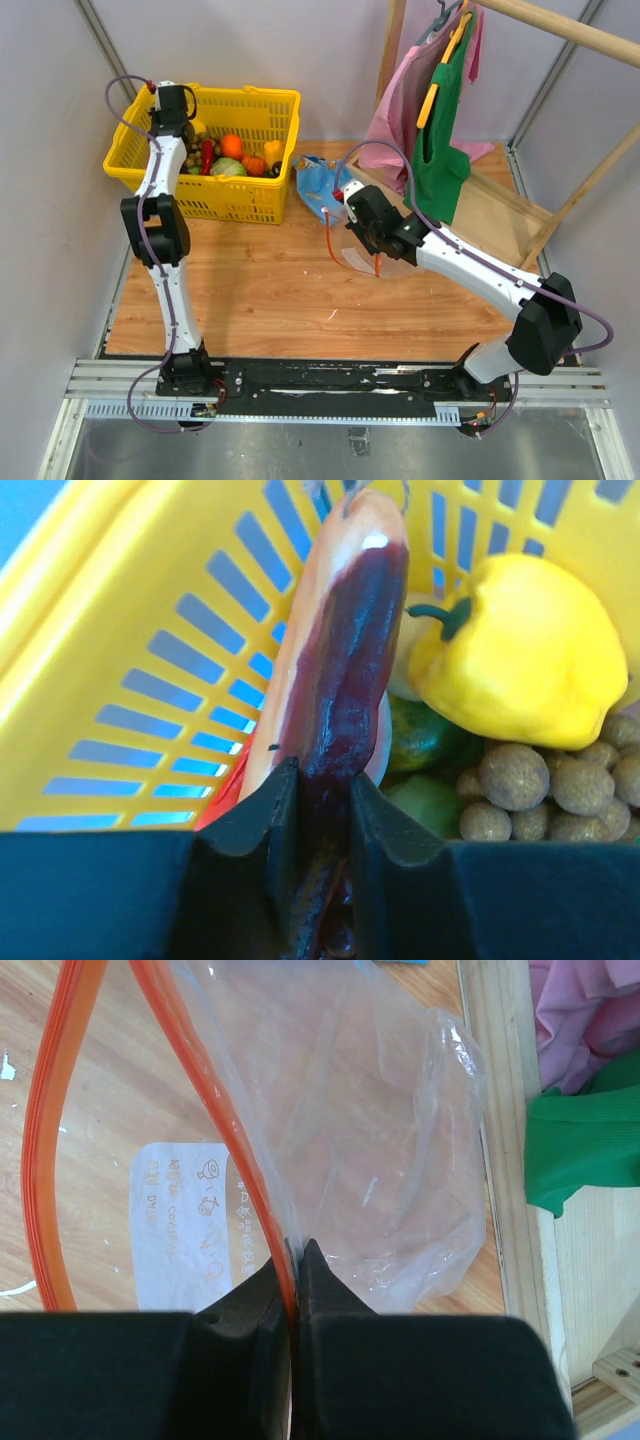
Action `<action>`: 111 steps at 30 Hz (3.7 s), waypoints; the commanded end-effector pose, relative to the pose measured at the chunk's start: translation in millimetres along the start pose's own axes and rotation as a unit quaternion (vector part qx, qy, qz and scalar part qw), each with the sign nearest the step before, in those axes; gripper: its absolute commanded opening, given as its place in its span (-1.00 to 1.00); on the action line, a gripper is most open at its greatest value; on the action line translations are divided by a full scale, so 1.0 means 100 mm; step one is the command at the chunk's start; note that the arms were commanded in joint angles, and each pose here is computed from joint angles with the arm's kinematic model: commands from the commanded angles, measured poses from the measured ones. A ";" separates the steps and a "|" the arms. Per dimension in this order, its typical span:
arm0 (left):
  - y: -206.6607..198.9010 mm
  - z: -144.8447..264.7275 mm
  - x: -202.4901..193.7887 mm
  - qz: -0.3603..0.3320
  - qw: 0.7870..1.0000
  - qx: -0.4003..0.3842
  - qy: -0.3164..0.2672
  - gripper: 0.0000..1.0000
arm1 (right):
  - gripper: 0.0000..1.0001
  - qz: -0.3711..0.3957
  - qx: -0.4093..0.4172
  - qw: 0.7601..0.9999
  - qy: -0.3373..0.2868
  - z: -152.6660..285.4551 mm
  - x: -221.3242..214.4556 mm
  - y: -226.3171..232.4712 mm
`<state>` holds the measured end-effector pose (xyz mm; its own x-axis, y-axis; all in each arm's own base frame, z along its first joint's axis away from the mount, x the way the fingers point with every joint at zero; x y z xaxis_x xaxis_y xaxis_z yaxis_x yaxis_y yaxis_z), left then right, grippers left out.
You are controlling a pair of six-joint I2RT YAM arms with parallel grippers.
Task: Place the food in the zip-top bag and seal the zipper
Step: Pick up the fake food from the bin, then place the fake food in the zipper food storage bag.
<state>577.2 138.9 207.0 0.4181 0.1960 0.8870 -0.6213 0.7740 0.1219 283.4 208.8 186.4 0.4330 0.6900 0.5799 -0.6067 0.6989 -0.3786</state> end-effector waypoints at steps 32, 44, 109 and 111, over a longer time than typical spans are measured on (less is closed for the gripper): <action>0.12 2.17 1.35 0.104 0.927 -0.341 -0.119 -0.99 | -0.96 -0.059 0.003 0.997 -0.051 0.25 0.11 -0.09; 0.04 3.14 1.33 0.155 0.848 -0.496 -0.111 -0.99 | -0.99 -0.105 -0.009 0.992 -0.069 0.33 0.15 -0.13; -1.09 5.14 -0.95 0.368 0.785 -0.495 -0.061 -0.99 | -0.99 -0.395 0.056 0.911 -0.106 0.35 0.44 0.13; -1.10 5.15 -1.01 0.358 0.796 -0.484 -0.058 -0.99 | -0.99 -0.392 0.051 0.912 -0.106 0.34 0.43 0.11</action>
<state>265.9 -275.9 330.6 0.1080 0.7705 0.6282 0.2148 0.5989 -0.7715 267.2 247.5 226.5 0.6557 -0.0539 0.7531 -0.2398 0.9309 0.2754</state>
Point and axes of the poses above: each gripper's point midway between its finger pads, its own z axis back along the fingers, its own y axis along the line the jaws close on, x = y × z, the point moved 3 cm from there along z, back along the fingers, and after that the axes turned 8 degrees about z, right-handed, at the moved point
